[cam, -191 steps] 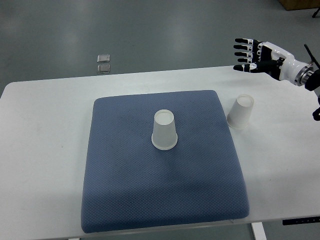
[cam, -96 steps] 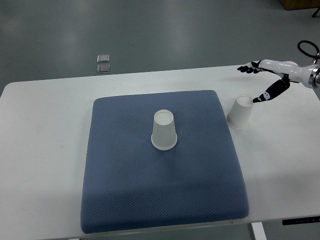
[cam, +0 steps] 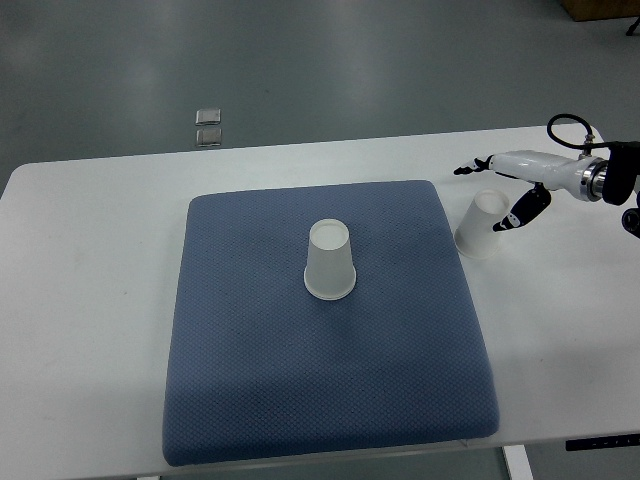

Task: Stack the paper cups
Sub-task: 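Lower the right hand down onto the loose white paper cup, then close the right hand fingers around the white paper cup, then lift the cup with the right hand and carry it over the pad cup, then lower the held cup onto the upside-down cup on the pad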

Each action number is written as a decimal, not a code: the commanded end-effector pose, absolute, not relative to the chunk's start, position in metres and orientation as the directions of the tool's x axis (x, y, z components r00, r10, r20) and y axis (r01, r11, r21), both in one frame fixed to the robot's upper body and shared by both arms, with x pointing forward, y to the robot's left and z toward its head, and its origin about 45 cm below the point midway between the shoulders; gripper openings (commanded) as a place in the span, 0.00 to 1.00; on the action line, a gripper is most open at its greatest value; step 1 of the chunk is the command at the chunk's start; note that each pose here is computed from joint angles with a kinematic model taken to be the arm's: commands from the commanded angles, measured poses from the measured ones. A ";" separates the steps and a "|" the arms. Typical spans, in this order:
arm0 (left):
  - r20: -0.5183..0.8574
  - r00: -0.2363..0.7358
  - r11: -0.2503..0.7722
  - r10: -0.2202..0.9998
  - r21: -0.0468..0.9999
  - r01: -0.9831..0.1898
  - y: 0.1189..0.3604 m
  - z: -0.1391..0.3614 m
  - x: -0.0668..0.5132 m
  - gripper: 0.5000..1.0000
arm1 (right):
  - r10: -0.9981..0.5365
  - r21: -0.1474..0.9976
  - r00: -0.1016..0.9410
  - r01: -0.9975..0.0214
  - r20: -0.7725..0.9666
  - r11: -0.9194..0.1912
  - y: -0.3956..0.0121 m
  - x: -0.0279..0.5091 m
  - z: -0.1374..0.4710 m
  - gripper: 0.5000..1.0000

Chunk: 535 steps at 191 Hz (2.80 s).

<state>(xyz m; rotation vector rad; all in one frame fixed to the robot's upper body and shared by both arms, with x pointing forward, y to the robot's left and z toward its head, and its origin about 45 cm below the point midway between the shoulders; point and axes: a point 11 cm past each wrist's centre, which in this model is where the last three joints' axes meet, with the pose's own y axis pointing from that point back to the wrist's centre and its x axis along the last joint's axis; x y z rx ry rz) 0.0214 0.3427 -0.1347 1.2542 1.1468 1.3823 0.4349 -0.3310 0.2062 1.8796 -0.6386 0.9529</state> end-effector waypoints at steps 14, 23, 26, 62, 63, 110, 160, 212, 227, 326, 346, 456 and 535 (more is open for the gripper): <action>0.145 -0.063 -0.148 0.987 0.988 -0.041 0.343 -0.135 0.022 1.00 | 0.008 0.508 0.560 -0.745 0.828 -0.432 -0.335 0.436 0.198 0.80; 0.145 -0.063 -0.148 0.987 0.988 -0.039 0.343 -0.135 0.021 1.00 | 0.018 0.513 0.562 -0.742 0.827 -0.431 -0.334 0.436 0.196 0.79; 0.145 -0.063 -0.148 0.987 0.988 -0.039 0.343 -0.135 0.021 1.00 | 0.019 0.513 0.561 -0.743 0.828 -0.429 -0.335 0.436 0.196 0.79; 0.145 -0.063 -0.148 0.987 0.988 -0.039 0.343 -0.135 0.021 1.00 | 0.048 0.524 0.558 -0.743 0.829 -0.417 -0.339 0.436 0.194 0.74; 0.145 -0.063 -0.148 0.987 0.988 -0.039 0.343 -0.135 0.021 1.00 | 0.049 0.525 0.559 -0.742 0.828 -0.416 -0.339 0.436 0.194 0.74; 0.145 -0.063 -0.148 0.987 0.988 -0.041 0.343 -0.135 0.022 1.00 | 0.050 0.526 0.557 -0.745 0.829 -0.410 -0.341 0.436 0.194 0.66; 0.145 -0.063 -0.148 0.987 0.988 -0.039 0.343 -0.135 0.021 1.00 | 0.050 0.526 0.557 -0.745 0.829 -0.410 -0.341 0.436 0.194 0.57; 0.145 -0.063 -0.148 0.987 0.988 -0.039 0.343 -0.135 0.021 1.00 | 0.050 0.522 0.554 -0.744 0.831 -0.418 -0.337 0.438 0.195 0.52; 0.145 -0.063 -0.148 0.987 0.988 -0.041 0.343 -0.135 0.022 1.00 | 0.051 0.521 0.553 -0.744 0.832 -0.418 -0.336 0.438 0.195 0.48; 0.145 -0.063 -0.148 0.987 0.988 -0.039 0.343 -0.135 0.021 1.00 | 0.061 0.461 0.484 -0.778 0.873 -0.427 -0.337 0.449 0.219 0.00; 0.145 -0.063 -0.148 0.987 0.988 -0.039 0.343 -0.135 0.021 1.00 | 0.056 0.398 0.420 -0.797 0.906 -0.455 -0.325 0.465 0.255 0.00; 0.145 -0.063 -0.148 0.987 0.988 -0.041 0.343 -0.135 0.022 1.00 | 0.085 0.307 0.418 -0.498 0.905 -0.811 -0.188 0.440 0.353 0.00; 0.145 -0.063 -0.148 0.987 0.988 -0.041 0.343 -0.135 0.022 1.00 | 0.166 0.351 0.451 -0.365 0.877 -0.862 -0.136 0.421 0.354 0.00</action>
